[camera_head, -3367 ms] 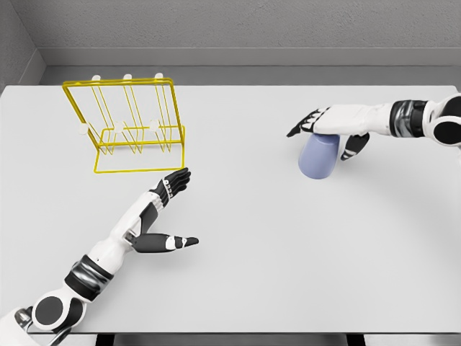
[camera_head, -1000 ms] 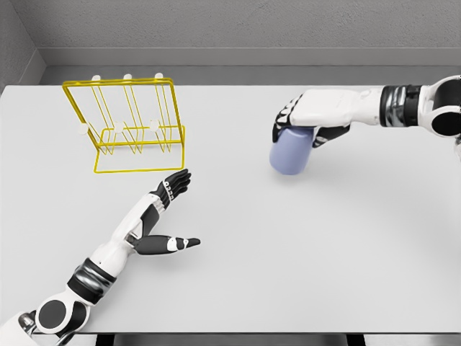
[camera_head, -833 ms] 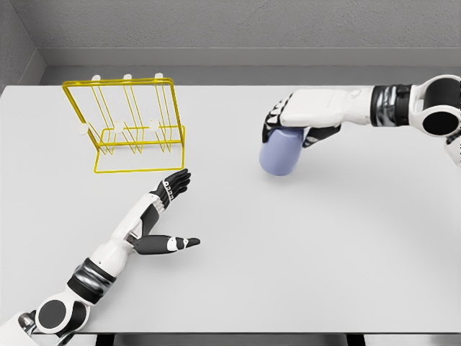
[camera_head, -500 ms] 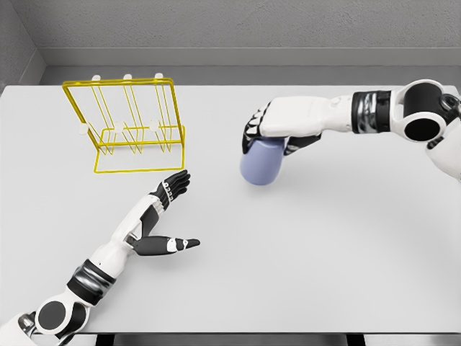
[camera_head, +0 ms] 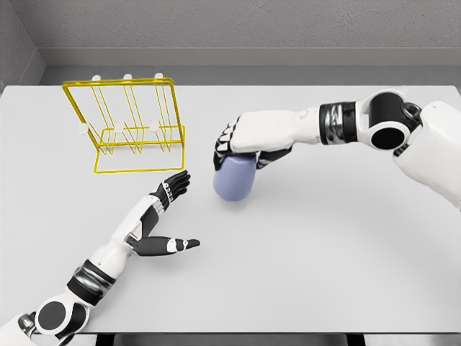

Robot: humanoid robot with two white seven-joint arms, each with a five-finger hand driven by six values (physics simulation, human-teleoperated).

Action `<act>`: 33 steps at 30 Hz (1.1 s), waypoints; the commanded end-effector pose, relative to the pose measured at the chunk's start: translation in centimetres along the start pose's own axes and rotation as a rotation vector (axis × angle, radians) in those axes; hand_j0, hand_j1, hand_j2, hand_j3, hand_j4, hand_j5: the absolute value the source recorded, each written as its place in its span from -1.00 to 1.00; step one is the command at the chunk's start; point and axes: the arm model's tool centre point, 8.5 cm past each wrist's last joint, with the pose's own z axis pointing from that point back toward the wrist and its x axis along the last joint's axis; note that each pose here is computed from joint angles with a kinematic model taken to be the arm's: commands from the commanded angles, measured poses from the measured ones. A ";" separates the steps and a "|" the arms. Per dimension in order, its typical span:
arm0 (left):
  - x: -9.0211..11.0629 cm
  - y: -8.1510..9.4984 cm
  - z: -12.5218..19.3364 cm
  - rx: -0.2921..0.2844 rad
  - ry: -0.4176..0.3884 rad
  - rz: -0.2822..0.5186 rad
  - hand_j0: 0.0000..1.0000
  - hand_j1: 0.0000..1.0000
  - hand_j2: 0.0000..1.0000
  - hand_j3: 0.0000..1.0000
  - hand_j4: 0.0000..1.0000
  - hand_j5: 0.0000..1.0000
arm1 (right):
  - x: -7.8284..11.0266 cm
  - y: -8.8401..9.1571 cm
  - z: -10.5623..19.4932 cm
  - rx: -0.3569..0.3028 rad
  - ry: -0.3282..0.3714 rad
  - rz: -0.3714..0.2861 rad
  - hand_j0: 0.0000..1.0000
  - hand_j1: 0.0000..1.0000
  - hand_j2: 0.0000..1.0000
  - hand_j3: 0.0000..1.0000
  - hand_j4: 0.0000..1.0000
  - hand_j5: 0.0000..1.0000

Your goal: Place the cup on the cup holder with both arms

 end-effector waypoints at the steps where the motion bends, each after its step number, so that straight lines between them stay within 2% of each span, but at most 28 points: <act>1: 0.0 0.0 0.0 -0.001 0.001 0.000 1.00 1.00 1.00 1.00 1.00 1.00 | 0.5 0.2 -0.9 0.004 -0.022 -0.006 0.18 0.18 0.18 0.18 0.18 0.18; 4: 0.0 0.0 0.0 -0.001 -0.001 0.000 1.00 1.00 1.00 1.00 1.00 1.00 | 1.0 0.0 -2.0 0.003 -0.045 -0.003 0.18 0.18 0.18 0.18 0.18 0.18; 7: 0.0 0.0 0.0 -0.001 -0.001 0.000 1.00 1.00 1.00 1.00 1.00 1.00 | 1.3 1.3 -2.7 0.031 -0.056 -0.017 0.18 0.18 0.18 0.18 0.18 0.18; 19: -0.1 0.0 0.1 0.003 0.002 0.004 1.00 1.00 1.00 1.00 1.00 1.00 | 1.1 3.0 -2.7 0.066 -0.041 -0.033 0.20 0.20 0.20 0.20 0.20 0.20; 20: 0.0 0.1 0.1 0.005 0.000 0.001 1.00 1.00 1.00 1.00 1.00 1.00 | 1.1 3.0 -2.7 0.066 -0.041 -0.032 0.49 0.49 0.49 0.49 0.49 0.49; 24: 0.0 0.2 0.1 0.007 -0.001 -0.001 1.00 1.00 1.00 1.00 1.00 1.00 | 0.8 3.1 -2.6 0.075 -0.028 -0.029 0.79 0.79 0.79 0.79 0.79 0.79; 29: 0.0 0.2 0.1 0.009 0.000 -0.001 1.00 1.00 1.00 1.00 1.00 1.00 | 0.1 3.8 -2.6 0.111 0.001 -0.023 0.81 0.81 0.81 0.81 0.81 0.81; 31: 0.0 0.2 0.1 0.009 0.001 0.000 1.00 1.00 1.00 1.00 1.00 1.00 | 0.1 3.9 -2.7 0.119 0.003 -0.012 0.97 0.97 0.97 0.97 0.97 0.97; 33: 0.0 0.2 0.1 0.009 0.001 0.000 1.00 1.00 1.00 1.00 1.00 1.00 | 0.2 3.8 -3.0 0.117 -0.001 -0.010 1.00 1.00 1.00 1.00 1.00 1.00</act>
